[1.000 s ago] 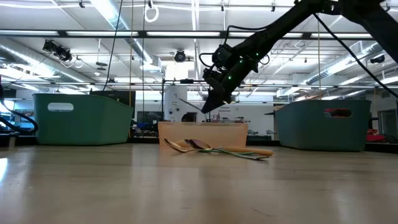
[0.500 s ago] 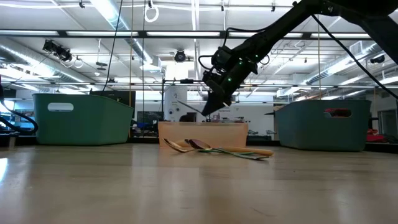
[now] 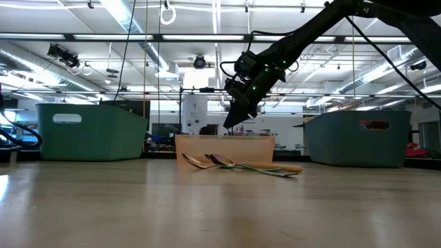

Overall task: Pick & Place Kitchen Items
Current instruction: Put the blue spoon into the green bin

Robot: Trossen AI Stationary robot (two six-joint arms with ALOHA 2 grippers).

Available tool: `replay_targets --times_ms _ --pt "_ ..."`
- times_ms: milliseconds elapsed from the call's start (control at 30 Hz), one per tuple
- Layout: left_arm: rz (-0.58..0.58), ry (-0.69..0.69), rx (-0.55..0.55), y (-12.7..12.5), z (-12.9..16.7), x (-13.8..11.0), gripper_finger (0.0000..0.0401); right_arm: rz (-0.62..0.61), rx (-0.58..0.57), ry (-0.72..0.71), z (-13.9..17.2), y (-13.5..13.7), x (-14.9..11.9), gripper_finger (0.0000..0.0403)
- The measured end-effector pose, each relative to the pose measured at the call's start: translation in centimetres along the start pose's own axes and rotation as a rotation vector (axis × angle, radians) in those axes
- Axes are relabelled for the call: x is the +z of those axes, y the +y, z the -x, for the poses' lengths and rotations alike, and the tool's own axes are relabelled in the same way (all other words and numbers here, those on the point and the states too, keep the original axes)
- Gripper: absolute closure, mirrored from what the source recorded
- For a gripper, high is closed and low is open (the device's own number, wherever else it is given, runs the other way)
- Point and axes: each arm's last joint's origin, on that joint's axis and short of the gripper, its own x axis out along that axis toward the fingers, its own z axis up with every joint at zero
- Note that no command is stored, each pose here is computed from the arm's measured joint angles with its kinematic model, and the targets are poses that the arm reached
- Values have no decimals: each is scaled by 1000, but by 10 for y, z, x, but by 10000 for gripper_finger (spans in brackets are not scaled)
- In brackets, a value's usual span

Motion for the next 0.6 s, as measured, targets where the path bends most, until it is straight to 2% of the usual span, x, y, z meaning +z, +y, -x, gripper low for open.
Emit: replay_targets --times_ms 333,600 --pt "0 0 0 0 0 0 316 -33 10 0 -2 7 2 307" --pt "0 0 0 0 0 0 316 -3 42 3 -6 27 5 307"
